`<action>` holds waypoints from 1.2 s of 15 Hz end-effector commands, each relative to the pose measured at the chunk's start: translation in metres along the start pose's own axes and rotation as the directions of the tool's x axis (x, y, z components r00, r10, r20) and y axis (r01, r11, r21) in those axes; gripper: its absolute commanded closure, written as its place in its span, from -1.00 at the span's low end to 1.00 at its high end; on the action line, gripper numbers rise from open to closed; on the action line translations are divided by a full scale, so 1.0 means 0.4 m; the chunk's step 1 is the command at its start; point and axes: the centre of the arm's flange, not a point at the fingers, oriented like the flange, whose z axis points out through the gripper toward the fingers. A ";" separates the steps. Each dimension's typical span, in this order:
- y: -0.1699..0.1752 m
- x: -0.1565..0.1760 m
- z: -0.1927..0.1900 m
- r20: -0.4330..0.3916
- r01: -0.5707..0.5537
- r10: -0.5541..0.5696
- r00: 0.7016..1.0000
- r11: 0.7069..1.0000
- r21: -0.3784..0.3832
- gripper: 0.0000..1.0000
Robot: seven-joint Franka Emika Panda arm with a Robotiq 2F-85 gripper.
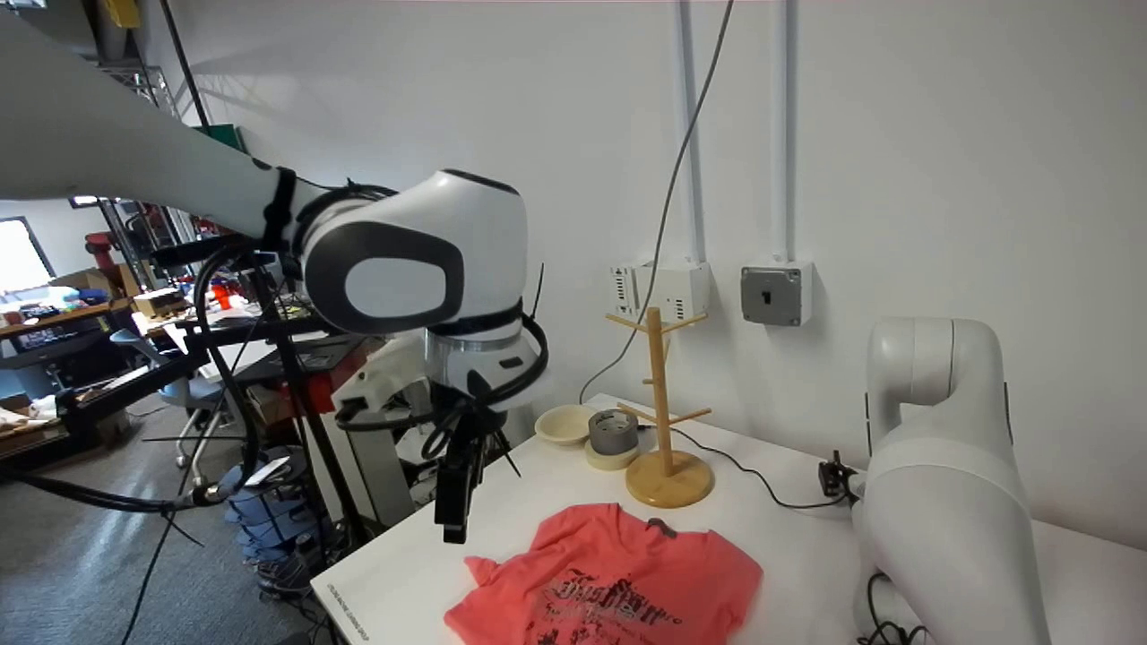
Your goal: Fold the shirt on the table.
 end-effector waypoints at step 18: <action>-0.065 0.027 0.204 0.135 -0.073 0.068 0.988 0.997 0.029 -1.00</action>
